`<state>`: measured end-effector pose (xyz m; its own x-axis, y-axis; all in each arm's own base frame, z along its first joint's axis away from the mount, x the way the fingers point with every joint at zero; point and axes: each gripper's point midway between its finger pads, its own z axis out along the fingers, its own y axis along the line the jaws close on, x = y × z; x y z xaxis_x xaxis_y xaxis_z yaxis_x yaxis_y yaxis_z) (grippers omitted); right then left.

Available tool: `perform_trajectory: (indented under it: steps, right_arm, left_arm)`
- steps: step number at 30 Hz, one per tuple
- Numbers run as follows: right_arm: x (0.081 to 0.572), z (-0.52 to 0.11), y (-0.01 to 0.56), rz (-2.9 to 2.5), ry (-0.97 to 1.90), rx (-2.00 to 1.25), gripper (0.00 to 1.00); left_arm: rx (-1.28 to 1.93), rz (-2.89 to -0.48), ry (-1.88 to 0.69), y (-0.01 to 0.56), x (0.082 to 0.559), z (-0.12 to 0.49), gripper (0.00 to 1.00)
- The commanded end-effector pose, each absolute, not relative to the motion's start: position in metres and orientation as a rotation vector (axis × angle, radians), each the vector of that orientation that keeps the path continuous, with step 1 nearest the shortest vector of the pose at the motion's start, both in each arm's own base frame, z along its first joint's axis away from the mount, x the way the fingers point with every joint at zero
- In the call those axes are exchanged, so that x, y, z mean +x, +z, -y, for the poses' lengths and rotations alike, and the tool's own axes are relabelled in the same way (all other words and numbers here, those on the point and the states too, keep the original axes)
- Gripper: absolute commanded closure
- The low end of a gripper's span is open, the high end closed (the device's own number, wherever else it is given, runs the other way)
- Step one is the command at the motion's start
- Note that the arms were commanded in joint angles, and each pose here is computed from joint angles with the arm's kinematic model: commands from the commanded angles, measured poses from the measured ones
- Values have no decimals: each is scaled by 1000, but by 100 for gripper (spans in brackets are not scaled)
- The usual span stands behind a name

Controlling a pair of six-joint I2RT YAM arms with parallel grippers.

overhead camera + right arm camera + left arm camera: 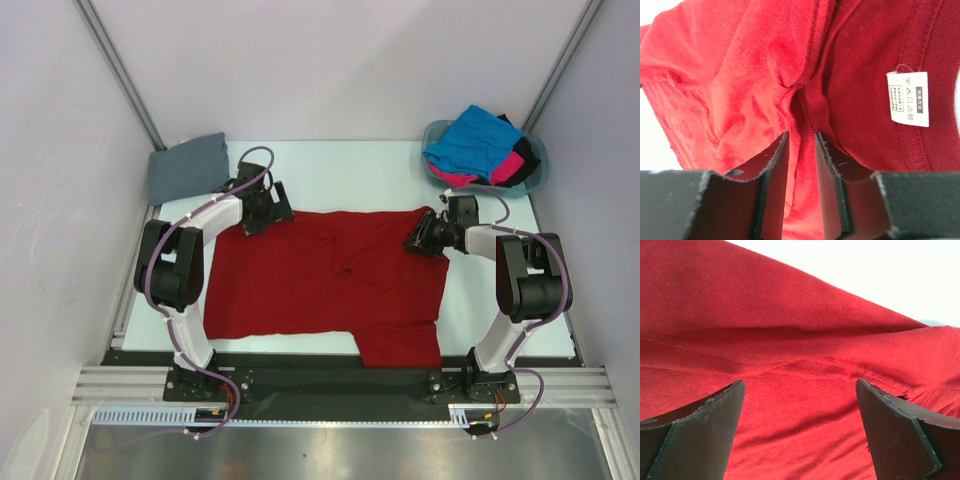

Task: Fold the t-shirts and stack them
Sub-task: Fold the tshirt

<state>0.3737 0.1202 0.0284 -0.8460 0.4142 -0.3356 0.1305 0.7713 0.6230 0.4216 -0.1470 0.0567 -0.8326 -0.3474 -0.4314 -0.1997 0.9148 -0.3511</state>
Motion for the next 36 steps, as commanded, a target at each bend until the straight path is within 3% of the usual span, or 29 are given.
perform_trajectory:
  steps: [1,16,20,24,36]
  right_arm:
    - [388,-126,41,-2452,866,365,68]
    - [389,-139,38,-2473,903,320,73]
    - [390,-138,39,-2474,895,310,82]
    - [389,-136,45,-2463,878,305,100]
    - [390,-106,75,-2431,652,327,100]
  left_arm:
    - [-344,-2545,-425,71,430,154,2]
    - [-343,-2549,-428,70,432,154,2]
    - [-345,-2549,-423,69,432,154,2]
    - [-347,-2551,-423,70,432,154,2]
    - [-343,-2548,-423,71,431,154,2]
